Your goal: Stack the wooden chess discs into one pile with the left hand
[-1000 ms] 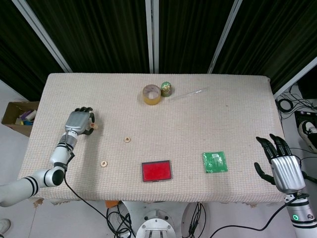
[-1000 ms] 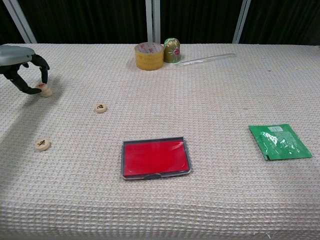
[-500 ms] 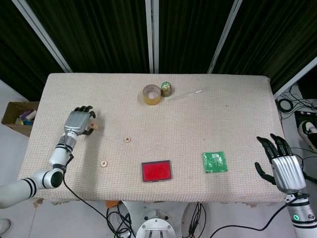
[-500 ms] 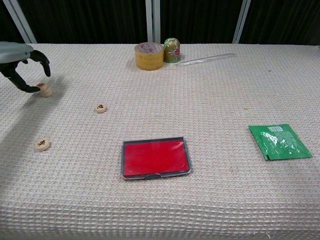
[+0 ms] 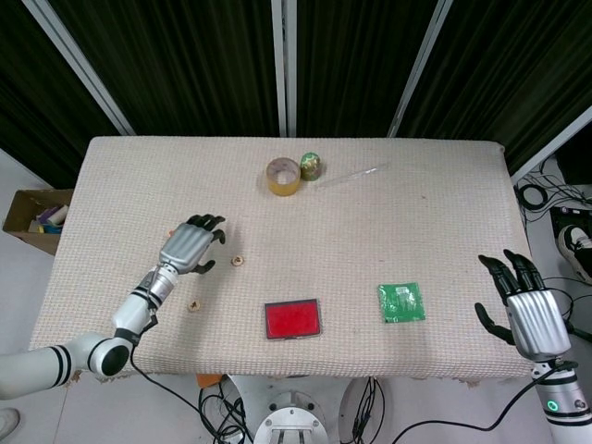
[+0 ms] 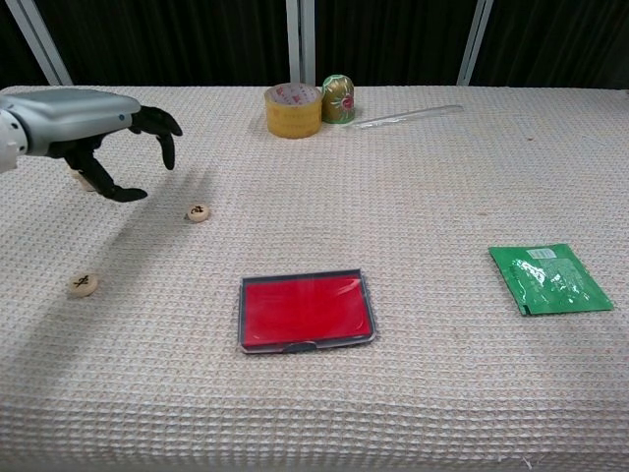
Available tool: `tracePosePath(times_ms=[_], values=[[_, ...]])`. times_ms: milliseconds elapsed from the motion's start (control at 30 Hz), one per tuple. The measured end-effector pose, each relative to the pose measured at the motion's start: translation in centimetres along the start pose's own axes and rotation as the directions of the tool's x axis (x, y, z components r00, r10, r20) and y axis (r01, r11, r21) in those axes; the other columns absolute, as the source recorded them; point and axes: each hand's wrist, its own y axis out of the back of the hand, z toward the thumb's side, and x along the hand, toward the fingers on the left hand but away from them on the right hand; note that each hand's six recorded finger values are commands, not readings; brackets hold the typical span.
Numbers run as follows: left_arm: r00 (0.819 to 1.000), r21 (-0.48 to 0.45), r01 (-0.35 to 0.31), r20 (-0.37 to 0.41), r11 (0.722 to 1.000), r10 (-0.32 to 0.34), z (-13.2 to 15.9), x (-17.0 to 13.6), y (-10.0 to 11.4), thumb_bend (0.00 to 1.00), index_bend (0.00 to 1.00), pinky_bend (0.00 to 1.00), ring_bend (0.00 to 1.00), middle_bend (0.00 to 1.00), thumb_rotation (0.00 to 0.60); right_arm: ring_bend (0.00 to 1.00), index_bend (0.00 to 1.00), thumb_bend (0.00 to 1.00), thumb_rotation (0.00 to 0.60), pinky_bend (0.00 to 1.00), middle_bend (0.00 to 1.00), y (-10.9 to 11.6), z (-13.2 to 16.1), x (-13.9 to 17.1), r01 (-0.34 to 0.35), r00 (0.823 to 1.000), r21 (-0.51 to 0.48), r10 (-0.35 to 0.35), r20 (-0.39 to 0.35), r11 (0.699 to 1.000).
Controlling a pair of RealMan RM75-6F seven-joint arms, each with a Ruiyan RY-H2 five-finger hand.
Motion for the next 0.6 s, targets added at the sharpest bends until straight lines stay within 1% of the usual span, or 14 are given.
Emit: tracePosePath(times_ms=[300, 433, 600], values=[[0.999, 0.013, 0.049, 0.006, 0.999, -0.049, 2.2, 2.3, -2.0, 0.31, 0.41, 0.16, 0.09, 0.10, 0.600, 0.04, 0.13, 0.30, 0.600, 0.14, 0.22, 0.1, -0.4, 0.2, 0.004, 1.000, -0.004, -0.004, 0.005, 1.000], [0.998, 0.021, 0.058, -0.003, 0.998, -0.058, 2.5, 2.8, -2.6, 0.32, 0.42, 0.16, 0.09, 0.10, 0.600, 0.04, 0.13, 0.30, 0.600, 0.14, 0.22, 0.2, -0.6, 0.4, 0.004, 1.000, -0.005, -0.004, 0.007, 1.000], [0.998, 0.019, 0.057, -0.004, 0.998, -0.057, 2.8, 3.0, -2.7, 0.33, 0.43, 0.16, 0.09, 0.11, 0.600, 0.04, 0.13, 0.30, 0.600, 0.14, 0.22, 0.2, -0.7, 0.4, 0.005, 1.000, -0.007, -0.005, 0.009, 1.000]])
